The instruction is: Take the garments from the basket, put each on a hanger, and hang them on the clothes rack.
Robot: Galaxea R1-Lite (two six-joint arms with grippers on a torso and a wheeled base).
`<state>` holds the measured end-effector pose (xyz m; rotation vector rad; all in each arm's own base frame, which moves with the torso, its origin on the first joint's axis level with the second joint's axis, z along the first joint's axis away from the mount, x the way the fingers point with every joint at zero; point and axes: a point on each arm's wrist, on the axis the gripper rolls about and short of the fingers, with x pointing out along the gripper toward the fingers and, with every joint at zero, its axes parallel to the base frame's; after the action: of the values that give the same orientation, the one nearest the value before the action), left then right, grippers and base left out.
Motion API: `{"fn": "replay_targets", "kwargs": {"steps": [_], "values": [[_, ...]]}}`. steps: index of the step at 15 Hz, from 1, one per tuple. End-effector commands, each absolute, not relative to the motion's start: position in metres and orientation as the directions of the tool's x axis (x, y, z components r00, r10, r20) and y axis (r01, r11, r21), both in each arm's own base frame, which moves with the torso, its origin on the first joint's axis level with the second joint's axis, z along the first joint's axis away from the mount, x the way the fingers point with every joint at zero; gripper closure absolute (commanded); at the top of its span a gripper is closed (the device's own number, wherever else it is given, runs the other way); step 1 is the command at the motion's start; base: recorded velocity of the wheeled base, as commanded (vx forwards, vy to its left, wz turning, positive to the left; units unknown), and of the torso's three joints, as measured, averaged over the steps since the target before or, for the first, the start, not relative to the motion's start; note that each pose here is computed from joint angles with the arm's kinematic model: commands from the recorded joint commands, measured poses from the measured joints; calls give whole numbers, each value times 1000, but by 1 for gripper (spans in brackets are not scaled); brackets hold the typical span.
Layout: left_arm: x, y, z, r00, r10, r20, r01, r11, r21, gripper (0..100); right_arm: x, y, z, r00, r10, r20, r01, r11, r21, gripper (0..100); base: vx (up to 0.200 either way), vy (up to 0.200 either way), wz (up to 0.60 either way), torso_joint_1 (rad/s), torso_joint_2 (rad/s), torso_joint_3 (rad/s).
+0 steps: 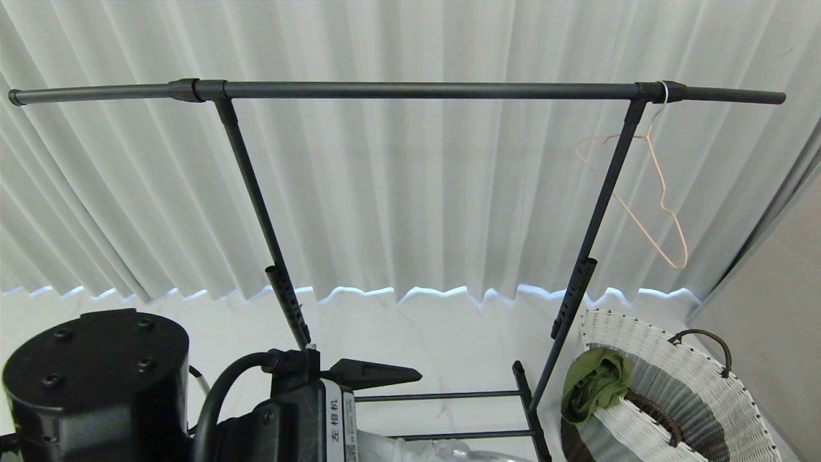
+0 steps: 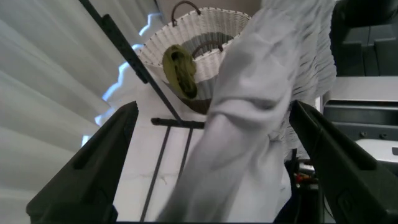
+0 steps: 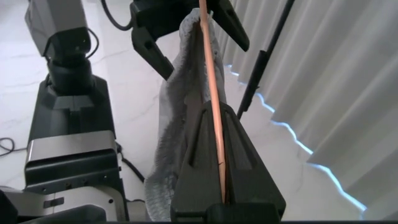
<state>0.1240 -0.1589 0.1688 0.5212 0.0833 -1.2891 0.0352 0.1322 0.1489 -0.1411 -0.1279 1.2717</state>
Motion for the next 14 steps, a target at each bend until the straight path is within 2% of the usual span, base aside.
{"fn": "replay_targets", "kwargs": {"steps": [1, 4, 5, 14], "values": [[125, -163, 163, 279, -888, -366, 936, 166, 310, 0, 34, 135, 147, 276, 961, 5, -946, 272, -177, 100, 0, 0, 0, 0, 0, 0], [124, -165, 160, 264, -886, -381, 941, 151, 303, 0, 32, 136, 146, 262, 965, -2, -950, 258, -179, 100, 0, 0, 0, 0, 0, 0], [124, -165, 159, 262, -886, -382, 942, 149, 302, 100, 32, 136, 147, 262, 965, 0, -949, 258, -180, 100, 0, 0, 0, 0, 0, 0], [121, -161, 154, 266, -877, -399, 943, 151, 295, 100, 32, 135, 148, 268, 963, 8, -937, 263, -232, 100, 0, 0, 0, 0, 0, 0]]}}
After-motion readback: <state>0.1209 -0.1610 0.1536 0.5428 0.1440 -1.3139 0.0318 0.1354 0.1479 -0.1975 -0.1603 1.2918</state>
